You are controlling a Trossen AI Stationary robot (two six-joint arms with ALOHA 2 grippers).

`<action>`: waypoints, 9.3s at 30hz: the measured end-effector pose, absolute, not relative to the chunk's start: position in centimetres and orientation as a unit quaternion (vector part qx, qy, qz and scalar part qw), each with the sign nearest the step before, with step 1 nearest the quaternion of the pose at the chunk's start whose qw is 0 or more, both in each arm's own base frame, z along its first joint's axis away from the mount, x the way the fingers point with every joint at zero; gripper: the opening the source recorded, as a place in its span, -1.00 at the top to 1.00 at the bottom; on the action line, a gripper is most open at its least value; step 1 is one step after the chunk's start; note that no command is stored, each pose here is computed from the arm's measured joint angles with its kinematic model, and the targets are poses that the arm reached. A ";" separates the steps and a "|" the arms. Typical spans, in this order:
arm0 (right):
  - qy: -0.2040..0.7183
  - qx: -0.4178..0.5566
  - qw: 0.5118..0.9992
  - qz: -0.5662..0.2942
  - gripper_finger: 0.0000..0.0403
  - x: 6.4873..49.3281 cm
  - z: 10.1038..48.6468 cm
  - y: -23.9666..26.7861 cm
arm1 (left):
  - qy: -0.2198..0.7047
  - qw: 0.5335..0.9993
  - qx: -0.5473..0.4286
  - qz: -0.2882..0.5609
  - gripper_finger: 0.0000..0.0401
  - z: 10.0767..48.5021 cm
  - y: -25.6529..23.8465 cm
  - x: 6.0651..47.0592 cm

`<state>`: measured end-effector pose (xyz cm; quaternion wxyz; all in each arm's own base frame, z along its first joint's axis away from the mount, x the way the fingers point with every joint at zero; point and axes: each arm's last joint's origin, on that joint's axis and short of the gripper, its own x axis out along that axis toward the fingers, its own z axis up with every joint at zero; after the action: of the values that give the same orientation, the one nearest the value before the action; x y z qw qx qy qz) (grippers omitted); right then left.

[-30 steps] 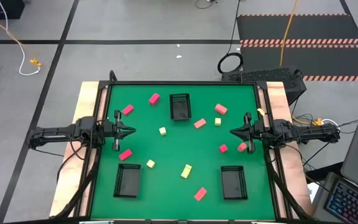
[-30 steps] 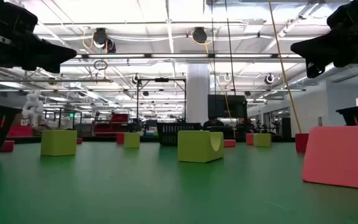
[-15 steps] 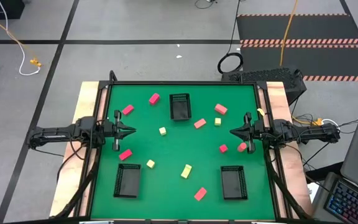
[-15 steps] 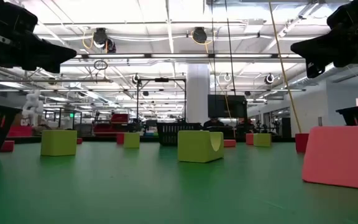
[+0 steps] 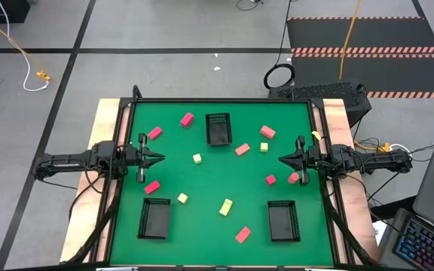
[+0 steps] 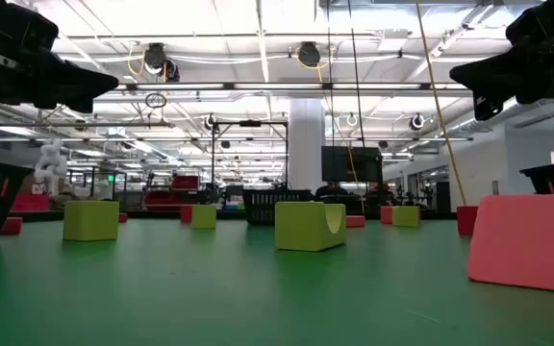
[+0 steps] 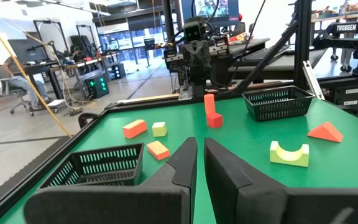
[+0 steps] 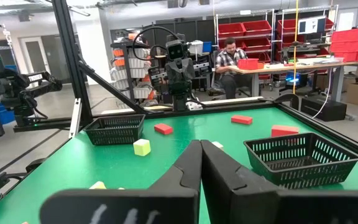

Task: Sort & place blocks by color

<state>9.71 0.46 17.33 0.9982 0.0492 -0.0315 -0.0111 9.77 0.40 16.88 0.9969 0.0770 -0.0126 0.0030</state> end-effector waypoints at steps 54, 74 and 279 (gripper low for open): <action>-0.031 0.049 0.998 -0.011 1.00 9.7 17.3 0.5 | -0.047 0.998 0.030 0.007 0.84 17.5 0.4 9.7; -0.032 0.049 0.998 -0.011 1.00 9.7 17.3 0.5 | 0.067 0.983 -0.141 0.101 -0.19 20.4 1.0 10.9; 0.551 0.025 0.827 -0.110 0.11 22.2 14.2 -9.6 | 0.087 0.992 -0.083 0.025 -0.73 21.2 5.7 20.6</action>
<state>22.21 -9.63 14.21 0.8267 0.0245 0.5513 -0.1099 20.56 5.68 21.24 0.9925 -0.0825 0.0871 0.0251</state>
